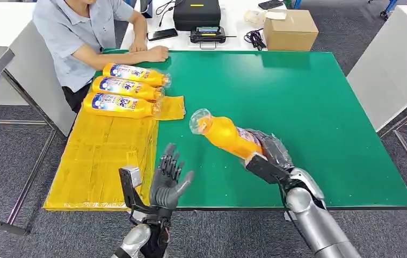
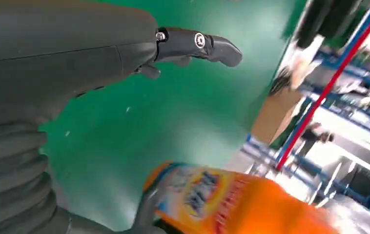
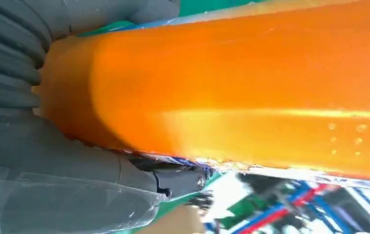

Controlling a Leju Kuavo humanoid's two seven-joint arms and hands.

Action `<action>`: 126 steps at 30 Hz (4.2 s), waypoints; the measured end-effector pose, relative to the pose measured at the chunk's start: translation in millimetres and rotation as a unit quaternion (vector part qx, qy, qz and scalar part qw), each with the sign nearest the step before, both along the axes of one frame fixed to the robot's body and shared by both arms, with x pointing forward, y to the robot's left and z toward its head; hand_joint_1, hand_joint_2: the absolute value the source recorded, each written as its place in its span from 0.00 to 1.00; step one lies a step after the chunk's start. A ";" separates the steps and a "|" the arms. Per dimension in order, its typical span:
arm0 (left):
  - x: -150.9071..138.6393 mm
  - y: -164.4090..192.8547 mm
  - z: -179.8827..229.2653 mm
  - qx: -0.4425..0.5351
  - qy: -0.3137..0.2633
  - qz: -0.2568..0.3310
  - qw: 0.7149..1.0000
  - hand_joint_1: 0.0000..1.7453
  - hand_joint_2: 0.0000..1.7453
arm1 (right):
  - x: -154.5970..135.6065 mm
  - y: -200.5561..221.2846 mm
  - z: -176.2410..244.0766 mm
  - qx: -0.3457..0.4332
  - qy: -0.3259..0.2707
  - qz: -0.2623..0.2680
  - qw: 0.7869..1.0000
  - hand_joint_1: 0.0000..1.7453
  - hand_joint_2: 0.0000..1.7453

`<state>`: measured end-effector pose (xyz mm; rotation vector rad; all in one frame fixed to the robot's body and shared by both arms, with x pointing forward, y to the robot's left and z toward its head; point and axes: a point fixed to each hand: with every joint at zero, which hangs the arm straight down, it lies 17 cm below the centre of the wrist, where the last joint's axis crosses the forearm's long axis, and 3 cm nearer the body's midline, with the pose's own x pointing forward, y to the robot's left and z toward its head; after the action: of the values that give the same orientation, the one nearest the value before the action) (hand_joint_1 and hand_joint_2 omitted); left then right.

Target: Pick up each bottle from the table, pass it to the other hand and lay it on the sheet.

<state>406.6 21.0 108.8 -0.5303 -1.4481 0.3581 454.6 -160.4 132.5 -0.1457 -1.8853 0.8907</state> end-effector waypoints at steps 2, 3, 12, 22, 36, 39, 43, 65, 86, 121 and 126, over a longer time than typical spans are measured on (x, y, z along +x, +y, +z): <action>1.5 3.1 -1.8 -0.001 -0.001 0.003 1.000 0.00 1.00 | -6.0 16.0 9.4 0.010 -0.009 0.018 1.000 1.00 1.00; 2.9 3.7 -0.6 0.000 -0.003 0.004 1.000 0.00 1.00 | -8.0 21.3 12.3 0.012 -0.010 0.024 1.000 1.00 1.00; 9.7 4.7 1.2 0.004 -0.008 0.004 1.000 0.00 1.00 | -19.6 51.7 11.6 0.012 -0.007 0.053 0.998 1.00 1.00; 17.4 10.0 29.5 0.020 -0.069 0.022 0.997 0.00 1.00 | -22.6 77.0 -5.3 -0.018 0.012 0.080 0.997 0.99 1.00; 15.4 3.7 46.4 0.033 -0.105 0.017 0.994 0.00 1.00 | -19.3 92.9 -30.9 -0.037 0.045 0.084 0.995 1.00 1.00; 15.2 1.1 48.3 0.031 -0.108 0.013 0.994 0.00 1.00 | -17.7 93.3 -33.4 -0.050 0.041 0.080 0.995 1.00 1.00; 16.9 -3.6 47.5 0.022 -0.101 -0.002 0.995 0.00 1.00 | -16.7 95.6 -35.4 -0.063 0.034 0.078 0.994 1.00 1.00; 37.4 15.1 47.1 -0.007 -0.089 0.036 0.995 0.01 1.00 | -24.6 126.3 -25.7 -0.056 0.026 0.100 0.993 1.00 1.00; 39.7 26.5 58.0 0.009 -0.122 0.060 0.991 1.00 1.00 | -28.2 138.1 -23.4 -0.038 0.035 0.109 0.993 0.00 1.00; 30.9 54.1 102.7 0.630 -0.336 0.188 0.674 1.00 1.00 | -18.2 39.6 -73.8 -0.079 0.016 -0.053 0.995 0.00 1.00; 54.3 73.8 65.0 0.723 -0.256 0.177 0.616 1.00 1.00 | -18.0 33.2 -76.9 -0.068 0.027 -0.060 0.996 0.00 1.00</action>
<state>460.8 94.7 173.9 1.0964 -1.8621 -0.7759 436.5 -127.2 55.5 -0.3106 -1.7466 0.9314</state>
